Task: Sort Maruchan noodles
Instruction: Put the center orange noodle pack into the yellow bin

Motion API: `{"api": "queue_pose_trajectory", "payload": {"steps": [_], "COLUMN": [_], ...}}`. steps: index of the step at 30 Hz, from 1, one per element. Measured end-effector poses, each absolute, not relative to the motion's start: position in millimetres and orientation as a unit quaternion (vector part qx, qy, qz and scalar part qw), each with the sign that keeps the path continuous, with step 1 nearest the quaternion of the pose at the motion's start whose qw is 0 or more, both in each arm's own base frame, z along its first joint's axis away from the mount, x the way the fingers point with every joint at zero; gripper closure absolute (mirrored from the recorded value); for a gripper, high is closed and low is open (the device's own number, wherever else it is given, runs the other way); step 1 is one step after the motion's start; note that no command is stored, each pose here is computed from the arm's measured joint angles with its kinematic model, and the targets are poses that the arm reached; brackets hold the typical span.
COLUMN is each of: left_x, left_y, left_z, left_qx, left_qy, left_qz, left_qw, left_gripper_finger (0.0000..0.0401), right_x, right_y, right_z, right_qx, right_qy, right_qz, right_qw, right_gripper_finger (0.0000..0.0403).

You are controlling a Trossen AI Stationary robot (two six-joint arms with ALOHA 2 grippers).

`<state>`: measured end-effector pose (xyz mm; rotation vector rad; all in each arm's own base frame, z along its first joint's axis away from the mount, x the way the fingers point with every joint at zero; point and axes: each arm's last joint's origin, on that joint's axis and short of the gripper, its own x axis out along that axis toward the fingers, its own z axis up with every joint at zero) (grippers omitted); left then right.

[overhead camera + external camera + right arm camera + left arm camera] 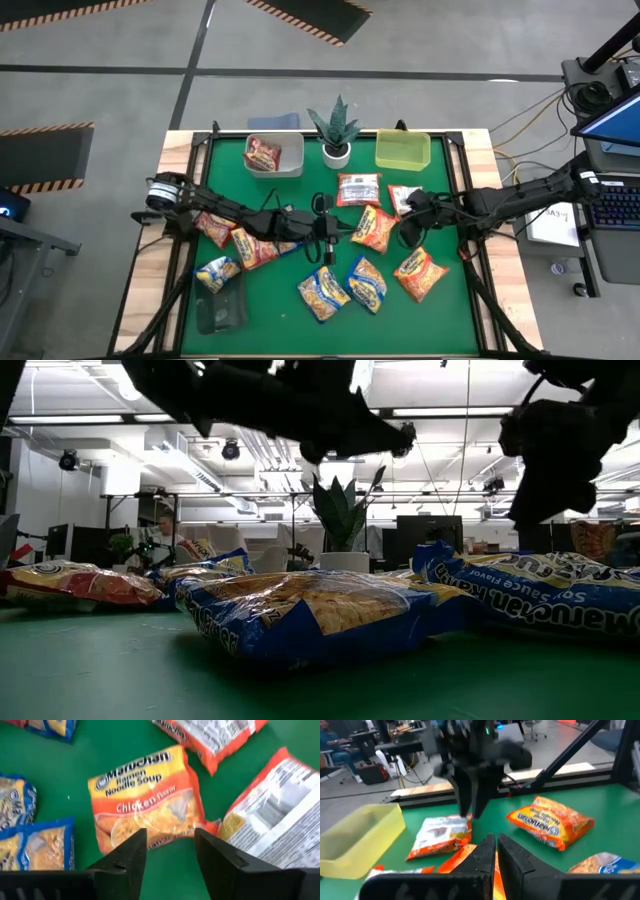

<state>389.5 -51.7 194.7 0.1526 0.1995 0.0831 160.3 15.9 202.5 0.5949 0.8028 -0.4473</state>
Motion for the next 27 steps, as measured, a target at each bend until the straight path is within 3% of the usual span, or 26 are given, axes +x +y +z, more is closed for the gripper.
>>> {"api": "queue_pose_trajectory", "payload": {"steps": [14,21,27], "left_x": [444.0,456.1,449.7], "left_y": [-52.5,-47.2,-40.1], "left_z": [135.4,112.6,104.1], "left_qx": [0.077,0.081,0.071], "left_qy": [0.183,0.293,0.326], "left_qz": [0.008,0.013,0.024], "left_qw": [0.98,0.953,0.943], "left_gripper_finger": [0.0401,0.0401,0.0401], "right_x": [170.9,180.5,196.1], "right_y": [-9.6,-22.2,-30.6], "right_z": [207.1,198.7,192.3], "right_qx": [0.294,0.29,0.283], "right_qy": [0.397,0.415,0.408], "right_qz": [-0.201,-0.185,-0.144], "right_qw": [0.846,0.842,0.856], "right_gripper_finger": [0.0126,0.009,0.0075]}}
